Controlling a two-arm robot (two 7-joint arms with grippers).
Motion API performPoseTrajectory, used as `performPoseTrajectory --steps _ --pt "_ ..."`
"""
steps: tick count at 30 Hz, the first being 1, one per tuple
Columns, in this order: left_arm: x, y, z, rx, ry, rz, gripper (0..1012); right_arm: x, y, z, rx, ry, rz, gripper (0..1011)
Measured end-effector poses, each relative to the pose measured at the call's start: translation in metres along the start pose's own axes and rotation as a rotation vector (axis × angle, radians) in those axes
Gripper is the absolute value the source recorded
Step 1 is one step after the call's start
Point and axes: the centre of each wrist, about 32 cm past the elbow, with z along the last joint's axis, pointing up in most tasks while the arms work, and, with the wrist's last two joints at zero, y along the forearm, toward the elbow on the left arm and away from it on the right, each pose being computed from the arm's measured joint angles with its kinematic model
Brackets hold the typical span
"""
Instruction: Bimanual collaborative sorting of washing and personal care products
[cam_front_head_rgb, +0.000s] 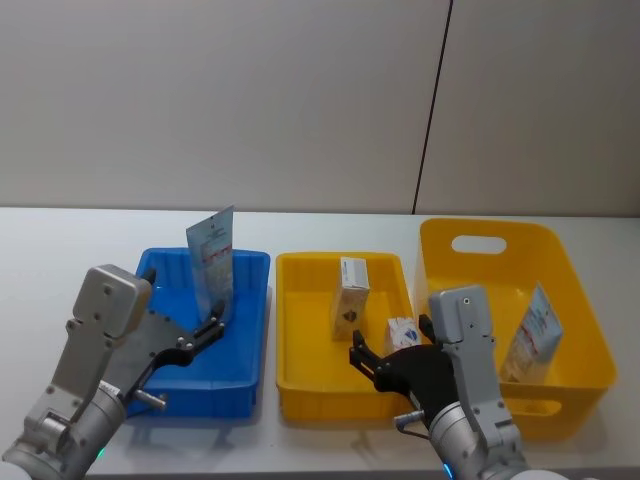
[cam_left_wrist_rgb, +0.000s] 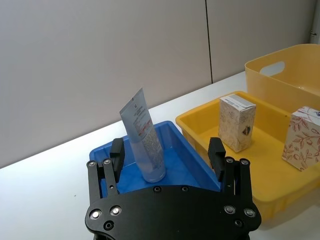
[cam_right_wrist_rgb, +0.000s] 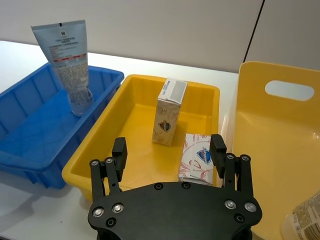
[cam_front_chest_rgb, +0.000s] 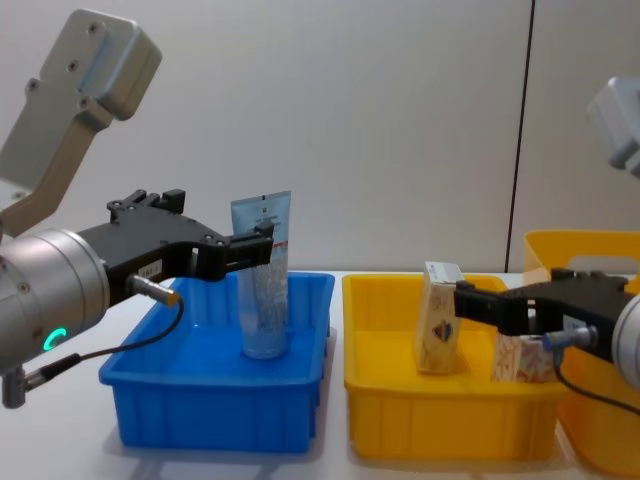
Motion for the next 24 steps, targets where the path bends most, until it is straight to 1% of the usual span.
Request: performPoseTrajectory --steps 7,24 --pt "0.0 0.0 0.0 0.0 0.0 0.0 1001 -0.001 -0.002 -0.001 -0.001 0.0 0.003 1003" --pt "0.0 0.0 0.0 0.0 0.0 0.0 1001 -0.002 -0.006 -0.011 -0.099 -0.025 0.06 1003"
